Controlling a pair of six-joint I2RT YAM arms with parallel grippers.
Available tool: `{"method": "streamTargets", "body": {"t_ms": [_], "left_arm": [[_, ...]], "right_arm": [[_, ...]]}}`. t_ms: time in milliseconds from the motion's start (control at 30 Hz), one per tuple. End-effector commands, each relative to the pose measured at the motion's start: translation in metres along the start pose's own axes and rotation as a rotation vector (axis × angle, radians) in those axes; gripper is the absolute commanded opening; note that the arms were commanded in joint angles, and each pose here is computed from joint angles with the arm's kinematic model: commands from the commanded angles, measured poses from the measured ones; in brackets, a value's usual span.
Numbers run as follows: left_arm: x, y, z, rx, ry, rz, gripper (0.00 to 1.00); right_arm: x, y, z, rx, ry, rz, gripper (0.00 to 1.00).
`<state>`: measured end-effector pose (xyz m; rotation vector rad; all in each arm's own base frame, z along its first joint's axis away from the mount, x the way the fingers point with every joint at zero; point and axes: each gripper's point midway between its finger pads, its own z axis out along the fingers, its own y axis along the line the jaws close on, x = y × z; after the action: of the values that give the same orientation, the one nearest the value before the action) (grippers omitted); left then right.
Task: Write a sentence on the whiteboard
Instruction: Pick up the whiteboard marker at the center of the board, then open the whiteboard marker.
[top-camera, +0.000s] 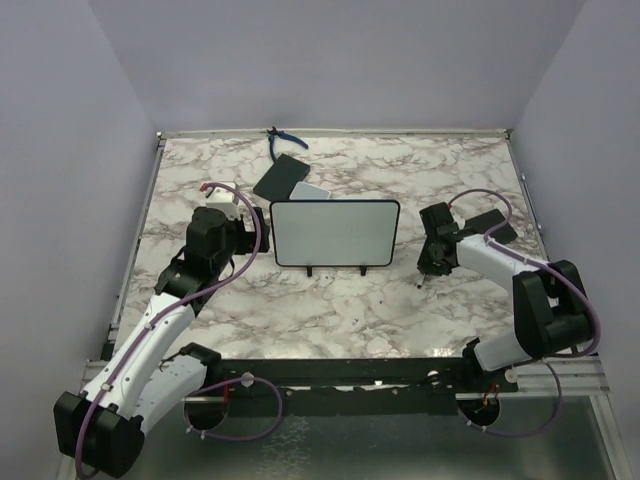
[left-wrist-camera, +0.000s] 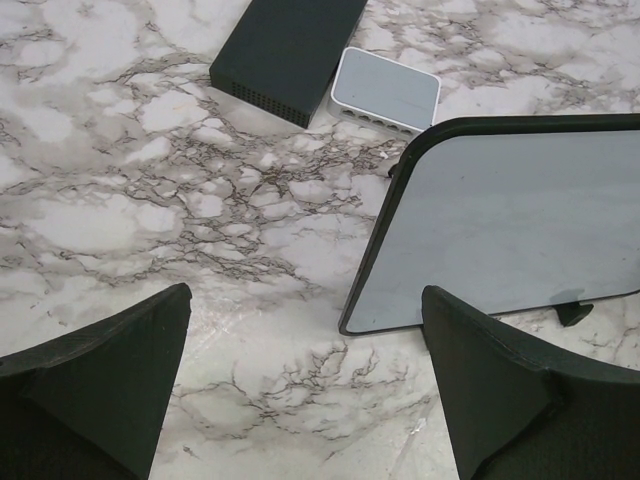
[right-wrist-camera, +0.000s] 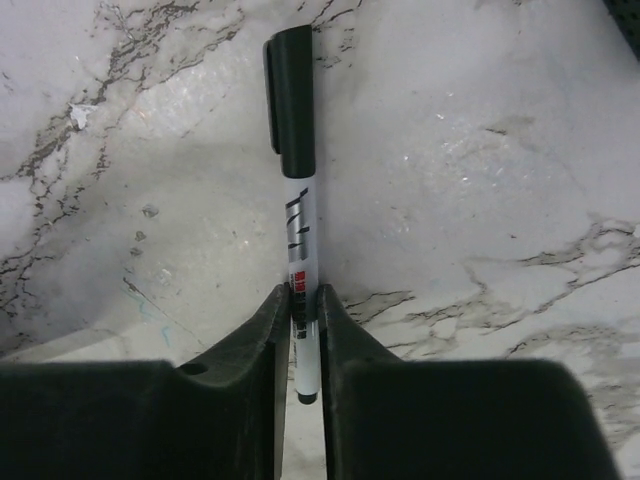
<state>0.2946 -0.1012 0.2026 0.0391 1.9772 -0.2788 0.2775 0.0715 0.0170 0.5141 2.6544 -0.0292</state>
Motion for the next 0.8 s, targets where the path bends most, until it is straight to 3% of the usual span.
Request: {"method": "streamTargets", "body": {"t_ms": [0,133,233,367,567,700,767], "left_arm": [[0.009,-0.003,0.001,0.02,0.025,0.02,0.97],[0.013,-0.027,-0.008,0.09,0.015,0.072,0.96],[0.01,-0.048,-0.021,0.136,-0.022,0.151,0.96],[0.005,-0.079,-0.039,0.259,-0.069,0.238,0.96],[0.011,-0.143,-0.073,0.594,-0.128,0.496,0.96],[0.035,-0.193,-0.091,0.811,-0.112,0.616,0.95],[0.053,-0.214,-0.095,0.873,-0.077,0.689,0.95]], "right_arm": [[0.004,-0.008,-0.006,0.015,-0.021,0.025,0.13],[0.003,-0.008,-0.027,-0.014,-0.02,0.008,0.01],[0.011,-0.004,-0.052,-0.083,0.018,-0.01,0.01],[0.039,0.014,-0.098,-0.287,0.147,-0.058,0.01],[0.086,0.026,-0.158,-0.52,0.385,-0.149,0.01],[0.11,0.049,-0.196,-0.799,0.519,-0.18,0.01],[0.119,0.051,-0.205,-0.845,0.568,-0.199,0.01]]}}
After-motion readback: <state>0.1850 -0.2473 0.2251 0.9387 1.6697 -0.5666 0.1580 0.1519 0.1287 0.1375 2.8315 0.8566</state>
